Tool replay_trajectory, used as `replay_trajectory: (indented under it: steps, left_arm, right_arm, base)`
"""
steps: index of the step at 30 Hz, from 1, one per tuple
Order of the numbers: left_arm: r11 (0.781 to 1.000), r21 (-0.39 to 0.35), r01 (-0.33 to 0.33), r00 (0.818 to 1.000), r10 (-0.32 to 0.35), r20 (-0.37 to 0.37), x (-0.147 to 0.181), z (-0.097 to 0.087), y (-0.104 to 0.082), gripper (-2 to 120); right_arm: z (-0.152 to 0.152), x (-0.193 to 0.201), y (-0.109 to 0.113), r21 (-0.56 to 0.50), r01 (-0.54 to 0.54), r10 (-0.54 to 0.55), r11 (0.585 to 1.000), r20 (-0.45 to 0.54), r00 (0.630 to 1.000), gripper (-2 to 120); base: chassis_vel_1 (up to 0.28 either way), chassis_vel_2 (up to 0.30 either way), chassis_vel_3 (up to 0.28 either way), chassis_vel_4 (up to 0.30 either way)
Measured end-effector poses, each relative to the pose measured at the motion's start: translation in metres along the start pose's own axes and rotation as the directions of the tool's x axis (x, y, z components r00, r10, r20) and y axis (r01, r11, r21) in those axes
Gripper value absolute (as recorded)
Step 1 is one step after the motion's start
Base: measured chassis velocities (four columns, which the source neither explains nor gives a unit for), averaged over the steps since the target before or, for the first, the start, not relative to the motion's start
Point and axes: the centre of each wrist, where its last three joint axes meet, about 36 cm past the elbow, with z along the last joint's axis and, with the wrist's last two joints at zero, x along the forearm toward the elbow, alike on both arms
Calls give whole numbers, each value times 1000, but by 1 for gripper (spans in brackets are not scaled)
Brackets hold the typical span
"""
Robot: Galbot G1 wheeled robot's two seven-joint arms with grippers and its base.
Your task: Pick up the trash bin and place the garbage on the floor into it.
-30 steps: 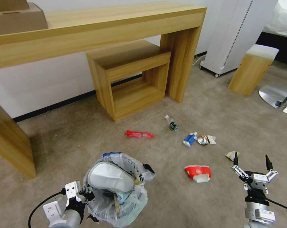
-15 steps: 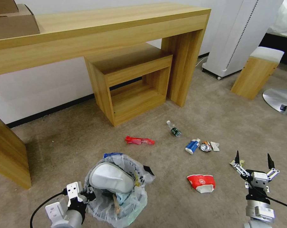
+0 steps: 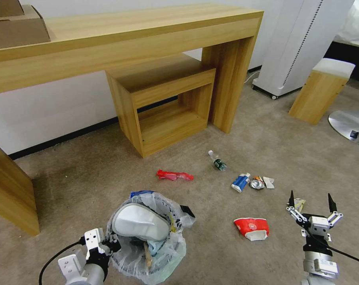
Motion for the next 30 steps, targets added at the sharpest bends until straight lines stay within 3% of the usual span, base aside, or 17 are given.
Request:
replay_trajectory:
  steps: [17,30]
  left_arm:
    - [1000,-15,-4,1000,4,-15,4,8,-5,0]
    - [1000,-25,-1,1000,0,-27,2,14,-6,0]
  right_arm:
    - [4,2,6,-11,2,-2,1000,-1,1000,100]
    - [7,3,11,-11,-2,2,1000,-3,1000,100]
  base:
    - [22,22,-30,-22]
    - [216,215,-205,-210]
